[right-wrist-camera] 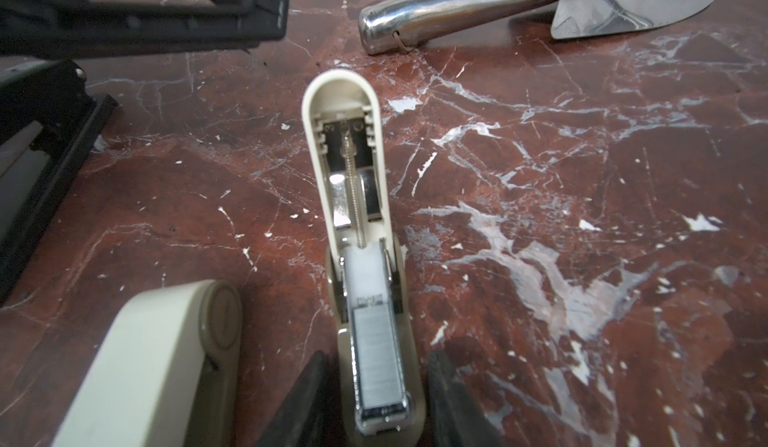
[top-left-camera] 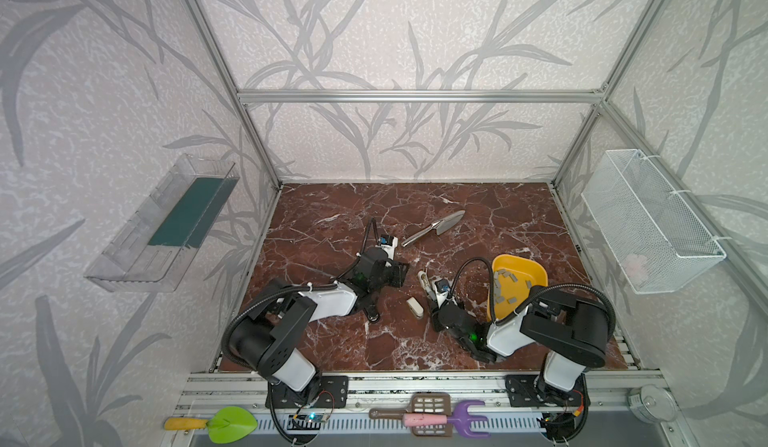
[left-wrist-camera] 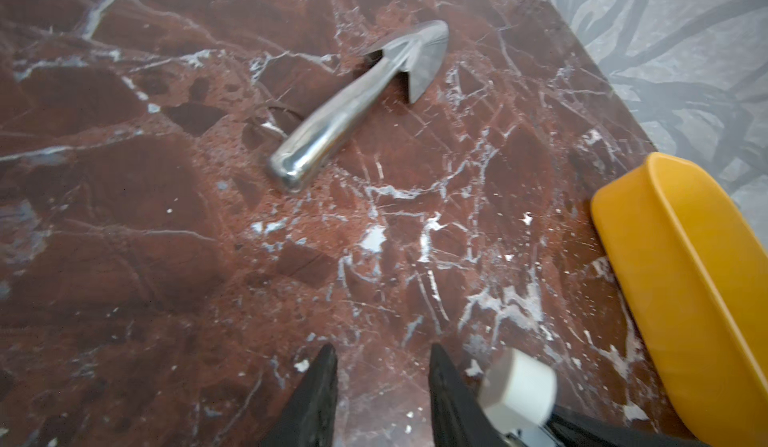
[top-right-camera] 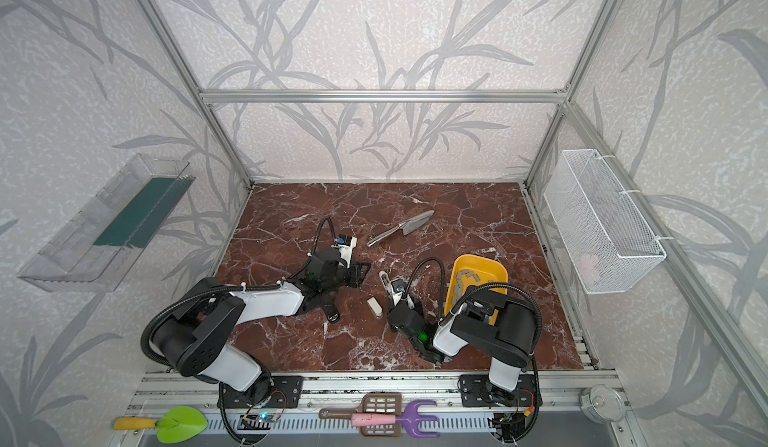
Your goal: Load the staples into the stapler
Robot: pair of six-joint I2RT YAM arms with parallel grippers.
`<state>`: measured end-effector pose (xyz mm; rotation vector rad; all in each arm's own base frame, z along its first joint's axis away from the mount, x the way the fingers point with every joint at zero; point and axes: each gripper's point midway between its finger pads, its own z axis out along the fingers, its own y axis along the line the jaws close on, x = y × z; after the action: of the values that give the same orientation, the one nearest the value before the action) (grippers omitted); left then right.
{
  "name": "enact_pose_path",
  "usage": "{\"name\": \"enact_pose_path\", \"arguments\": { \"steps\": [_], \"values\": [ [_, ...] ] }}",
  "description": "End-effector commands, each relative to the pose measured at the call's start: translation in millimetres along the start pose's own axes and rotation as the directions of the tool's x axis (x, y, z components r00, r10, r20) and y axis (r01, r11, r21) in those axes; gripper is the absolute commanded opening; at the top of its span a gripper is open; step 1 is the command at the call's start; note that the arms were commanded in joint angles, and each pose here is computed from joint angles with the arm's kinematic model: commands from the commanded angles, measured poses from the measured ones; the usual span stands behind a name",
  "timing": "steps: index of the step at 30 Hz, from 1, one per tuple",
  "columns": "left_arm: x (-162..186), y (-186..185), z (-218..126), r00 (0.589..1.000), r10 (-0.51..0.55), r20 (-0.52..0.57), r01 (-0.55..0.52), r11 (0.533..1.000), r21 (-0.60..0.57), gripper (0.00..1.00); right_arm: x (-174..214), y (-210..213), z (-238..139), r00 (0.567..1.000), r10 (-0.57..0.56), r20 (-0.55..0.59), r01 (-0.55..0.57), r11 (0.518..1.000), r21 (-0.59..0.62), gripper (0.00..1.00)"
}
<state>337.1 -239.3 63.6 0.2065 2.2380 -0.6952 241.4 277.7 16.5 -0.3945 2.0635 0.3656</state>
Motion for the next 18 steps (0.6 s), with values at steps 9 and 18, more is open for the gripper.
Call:
{"name": "enact_pose_path", "arguments": {
  "steps": [9, 18],
  "values": [
    [4.4, -18.4, 36.4, 0.995, -0.019, -0.094, 0.029, 0.994, 0.105, 0.35, 30.4, -3.9, 0.1, 0.993, -0.061, -0.104, 0.059, 0.998, -0.018, 0.38],
    [25.7, -65.8, 23.4, 0.982, 0.163, -0.097, -0.136, 0.962, 0.236, 0.35, 29.6, -4.6, 0.5, 0.994, -0.046, -0.099, 0.044, 0.999, -0.017, 0.37]
  ]
}}
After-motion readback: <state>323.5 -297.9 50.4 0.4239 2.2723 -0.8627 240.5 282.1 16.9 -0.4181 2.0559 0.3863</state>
